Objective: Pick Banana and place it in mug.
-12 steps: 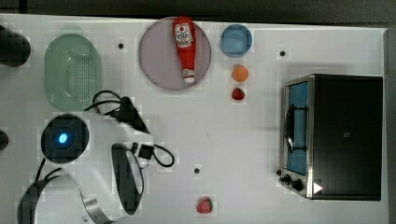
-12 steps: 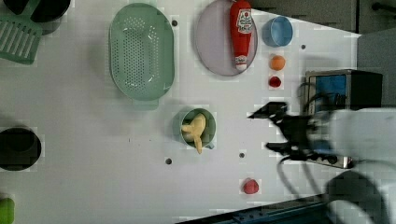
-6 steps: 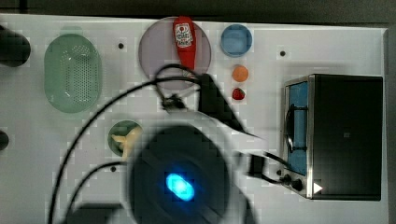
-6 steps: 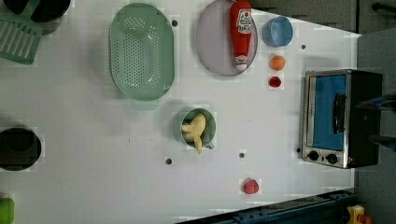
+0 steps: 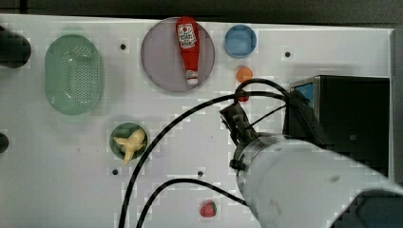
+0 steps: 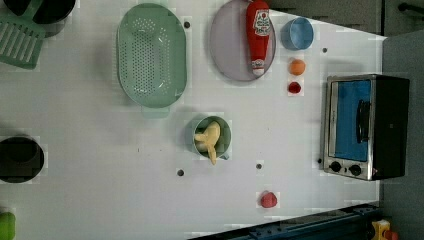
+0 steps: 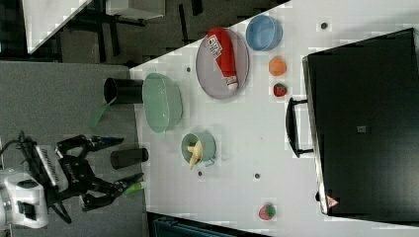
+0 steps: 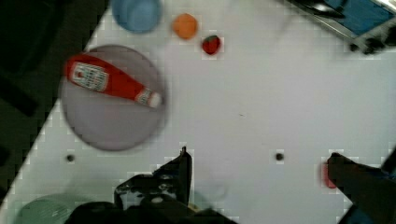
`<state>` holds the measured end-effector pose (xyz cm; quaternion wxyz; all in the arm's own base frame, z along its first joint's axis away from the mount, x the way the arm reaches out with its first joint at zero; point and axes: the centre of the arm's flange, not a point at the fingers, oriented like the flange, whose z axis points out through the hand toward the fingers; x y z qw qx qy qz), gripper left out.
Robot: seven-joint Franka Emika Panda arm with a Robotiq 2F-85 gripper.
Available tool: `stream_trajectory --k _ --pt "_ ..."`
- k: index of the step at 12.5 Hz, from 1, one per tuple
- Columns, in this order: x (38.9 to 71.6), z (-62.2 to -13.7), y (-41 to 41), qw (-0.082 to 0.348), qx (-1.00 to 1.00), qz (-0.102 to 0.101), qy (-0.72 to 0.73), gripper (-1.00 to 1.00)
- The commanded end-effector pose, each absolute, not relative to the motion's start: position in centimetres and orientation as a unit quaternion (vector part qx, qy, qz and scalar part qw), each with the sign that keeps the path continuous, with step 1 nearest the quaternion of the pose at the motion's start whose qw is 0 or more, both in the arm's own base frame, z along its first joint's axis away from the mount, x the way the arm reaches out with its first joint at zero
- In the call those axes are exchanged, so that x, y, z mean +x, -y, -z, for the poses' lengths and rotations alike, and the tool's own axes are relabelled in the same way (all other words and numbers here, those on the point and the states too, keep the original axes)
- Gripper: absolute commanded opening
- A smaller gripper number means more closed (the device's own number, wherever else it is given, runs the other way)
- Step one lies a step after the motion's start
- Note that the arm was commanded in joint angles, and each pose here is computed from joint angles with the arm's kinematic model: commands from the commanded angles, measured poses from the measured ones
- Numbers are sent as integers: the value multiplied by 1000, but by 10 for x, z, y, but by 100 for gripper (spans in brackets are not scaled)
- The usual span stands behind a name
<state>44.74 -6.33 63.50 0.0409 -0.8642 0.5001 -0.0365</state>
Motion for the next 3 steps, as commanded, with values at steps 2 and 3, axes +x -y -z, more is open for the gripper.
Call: stream_trajectory --k 2,3 --pt "463 -600 38 -12 -897 18 -441 100" --pt "464 -601 37 -11 -898 21 -440 100"
